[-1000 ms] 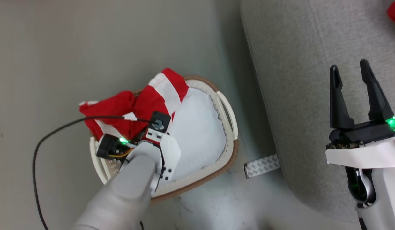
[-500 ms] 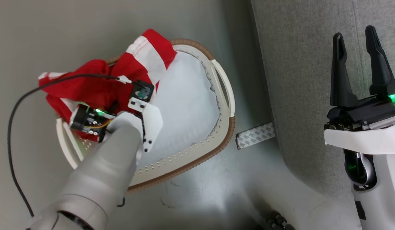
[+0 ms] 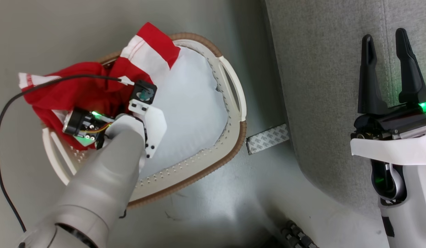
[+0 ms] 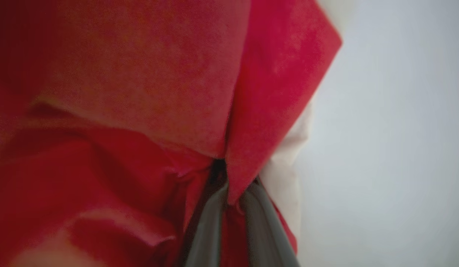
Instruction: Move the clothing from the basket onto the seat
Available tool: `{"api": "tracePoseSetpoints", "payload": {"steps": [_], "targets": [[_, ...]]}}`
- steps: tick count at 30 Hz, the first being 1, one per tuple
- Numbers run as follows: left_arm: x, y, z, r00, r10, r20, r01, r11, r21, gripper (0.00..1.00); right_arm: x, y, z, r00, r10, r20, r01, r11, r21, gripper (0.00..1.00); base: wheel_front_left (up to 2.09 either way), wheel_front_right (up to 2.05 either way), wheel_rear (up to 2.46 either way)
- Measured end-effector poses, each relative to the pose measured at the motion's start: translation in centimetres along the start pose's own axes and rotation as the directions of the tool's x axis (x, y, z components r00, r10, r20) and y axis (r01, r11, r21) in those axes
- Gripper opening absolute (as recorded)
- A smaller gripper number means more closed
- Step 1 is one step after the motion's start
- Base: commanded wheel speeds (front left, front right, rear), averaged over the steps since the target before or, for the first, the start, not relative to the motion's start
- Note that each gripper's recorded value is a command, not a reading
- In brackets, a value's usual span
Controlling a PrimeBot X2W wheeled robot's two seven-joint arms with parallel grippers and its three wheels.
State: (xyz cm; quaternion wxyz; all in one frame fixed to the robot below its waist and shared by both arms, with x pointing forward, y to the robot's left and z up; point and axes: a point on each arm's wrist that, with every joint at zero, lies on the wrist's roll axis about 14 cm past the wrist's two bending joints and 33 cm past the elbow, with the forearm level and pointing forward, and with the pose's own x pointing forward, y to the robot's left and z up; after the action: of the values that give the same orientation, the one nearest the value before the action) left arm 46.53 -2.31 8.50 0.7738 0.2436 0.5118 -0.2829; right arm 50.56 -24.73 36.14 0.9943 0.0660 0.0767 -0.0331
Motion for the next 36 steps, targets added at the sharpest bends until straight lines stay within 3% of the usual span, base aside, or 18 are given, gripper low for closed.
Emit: {"api": "tracePoseSetpoints", "payload": {"steps": [9,21,29,36], "targets": [[-4.1,1.2,1.4,0.995,0.021,0.102,-0.013,0.997,-0.079,0.00,-1.4,0.2,1.6,1.000,-0.001,0.017,0.000,1.000,0.009,1.00,0.00,0.00,0.00],[-15.7,1.9,4.4,0.929,0.064,0.364,0.023,0.973,-0.231,0.00,-7.4,1.3,5.2,0.999,0.011,0.050,-0.012,1.000,0.028,1.00,0.00,0.00,0.00],[-25.0,3.7,7.7,0.817,0.177,0.549,-0.012,0.957,-0.289,0.00,-11.1,3.9,7.3,0.993,0.071,0.097,-0.075,0.996,0.040,1.00,0.00,0.00,0.00],[-33.2,5.4,10.0,0.676,0.279,0.682,-0.045,0.939,-0.340,0.00,-13.7,7.0,9.5,0.975,0.146,0.166,-0.155,0.987,0.046,1.00,0.00,0.00,0.00]]}}
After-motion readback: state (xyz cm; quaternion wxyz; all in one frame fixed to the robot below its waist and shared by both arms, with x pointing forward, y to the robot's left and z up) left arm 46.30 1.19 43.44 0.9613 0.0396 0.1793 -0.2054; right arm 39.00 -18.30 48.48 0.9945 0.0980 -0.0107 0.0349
